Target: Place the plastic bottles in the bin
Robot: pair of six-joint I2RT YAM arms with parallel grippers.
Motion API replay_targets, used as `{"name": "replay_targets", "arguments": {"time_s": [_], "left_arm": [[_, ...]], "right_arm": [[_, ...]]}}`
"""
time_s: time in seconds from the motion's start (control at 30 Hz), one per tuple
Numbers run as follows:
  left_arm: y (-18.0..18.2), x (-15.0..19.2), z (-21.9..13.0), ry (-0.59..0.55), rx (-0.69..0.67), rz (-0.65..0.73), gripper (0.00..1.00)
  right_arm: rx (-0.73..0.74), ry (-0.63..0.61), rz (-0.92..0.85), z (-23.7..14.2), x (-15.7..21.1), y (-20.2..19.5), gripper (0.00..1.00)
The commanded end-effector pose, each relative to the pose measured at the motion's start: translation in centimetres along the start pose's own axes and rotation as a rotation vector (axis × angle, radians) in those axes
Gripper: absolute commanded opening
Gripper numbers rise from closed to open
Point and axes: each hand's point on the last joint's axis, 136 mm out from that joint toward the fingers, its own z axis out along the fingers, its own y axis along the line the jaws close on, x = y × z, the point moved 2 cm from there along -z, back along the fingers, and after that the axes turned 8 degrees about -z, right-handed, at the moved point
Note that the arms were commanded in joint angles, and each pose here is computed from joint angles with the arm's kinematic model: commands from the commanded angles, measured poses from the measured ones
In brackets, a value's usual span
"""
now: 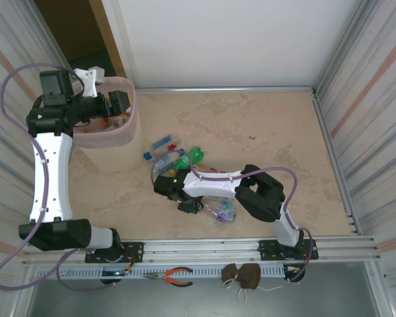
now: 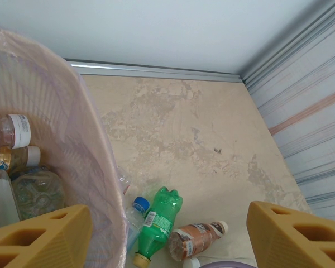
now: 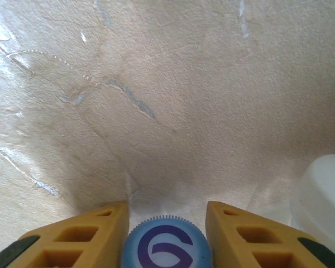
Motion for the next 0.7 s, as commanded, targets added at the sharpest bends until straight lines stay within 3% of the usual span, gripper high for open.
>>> {"name": "replay_targets", "arguments": {"time_s": [0.0, 0.3, 0.67], "left_arm": [[-2.0, -0.7, -1.4, -0.047, 0.046, 0.04, 0.73], [-2.8, -0.9, -1.8, -0.077, 0.089, 0.059, 0.73], [-5.7, -0.7, -1.9, -0.118, 0.218, 0.159, 0.72]], "right_arm": [[0.008, -0.017, 0.006, -0.9, -0.1, -0.5, 0.36], [-0.121, -0.208, 0.106, -6.0, -0.9, -0.4, 0.32], [-0.244, -0.671, 0.296, -17.0, -1.2, -4.9, 0.31]]}}
